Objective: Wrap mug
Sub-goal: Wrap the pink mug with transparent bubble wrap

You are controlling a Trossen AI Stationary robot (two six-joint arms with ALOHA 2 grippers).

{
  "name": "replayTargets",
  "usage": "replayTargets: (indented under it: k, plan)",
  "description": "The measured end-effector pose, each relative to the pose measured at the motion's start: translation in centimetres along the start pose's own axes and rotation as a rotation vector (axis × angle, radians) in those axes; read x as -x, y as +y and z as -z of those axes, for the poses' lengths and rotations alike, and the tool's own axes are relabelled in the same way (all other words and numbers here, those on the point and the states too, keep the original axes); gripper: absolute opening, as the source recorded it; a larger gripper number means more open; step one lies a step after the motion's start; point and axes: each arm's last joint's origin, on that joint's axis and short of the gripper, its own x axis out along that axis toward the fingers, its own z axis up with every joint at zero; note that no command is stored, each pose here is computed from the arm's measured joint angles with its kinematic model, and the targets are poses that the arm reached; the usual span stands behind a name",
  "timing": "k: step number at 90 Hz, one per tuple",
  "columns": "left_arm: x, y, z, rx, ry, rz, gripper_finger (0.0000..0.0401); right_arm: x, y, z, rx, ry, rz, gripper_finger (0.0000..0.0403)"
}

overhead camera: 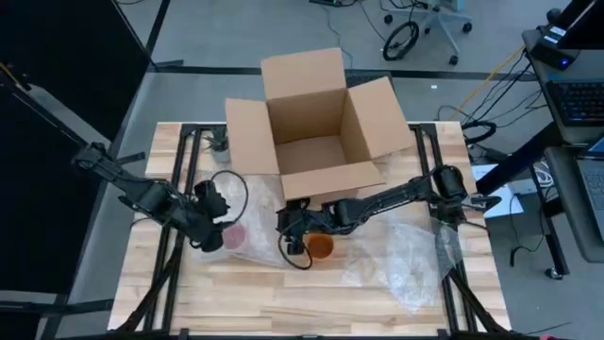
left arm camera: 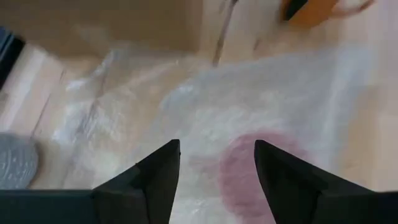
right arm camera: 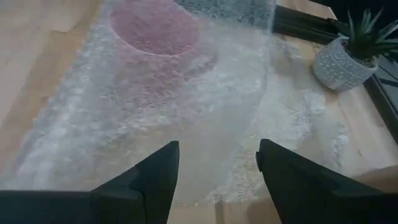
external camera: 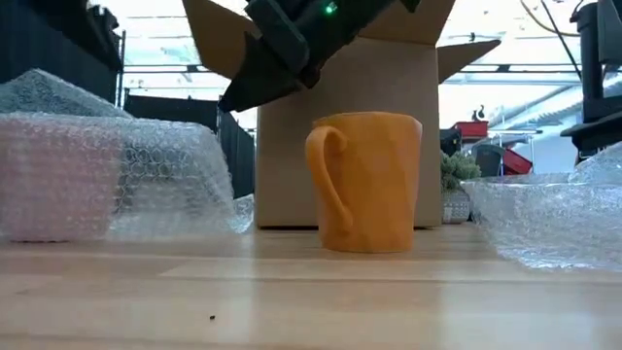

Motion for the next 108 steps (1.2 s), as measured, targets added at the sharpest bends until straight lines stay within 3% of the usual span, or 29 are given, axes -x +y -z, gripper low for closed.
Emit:
replayTargets:
  k: [6,22,75,88,108]
  plan:
    - [-1.3,0.0,0.7,0.034,0.037,-0.016,0.0193,0.1,0.2,0.0,0.003,-0.001,-0.004,0.0205]
    - [-3.8,-0.6,1.8,0.065,0.073,0.091,0.0193,0.3,0.9,-0.1,-0.008,-0.005,-0.016,0.0205]
    - [-8.5,-1.5,3.6,0.057,0.128,0.109,0.0188,1.0,2.7,-0.1,-0.079,-0.005,-0.065,0.0205]
    - [-9.3,-2.3,3.3,0.064,0.134,0.135,0.0139,1.2,3.1,-0.1,-0.086,-0.007,-0.073,0.0205]
    - [-9.2,-3.8,3.1,0.077,0.111,0.276,0.0021,1.6,4.1,0.0,-0.066,-0.003,-0.092,0.0205]
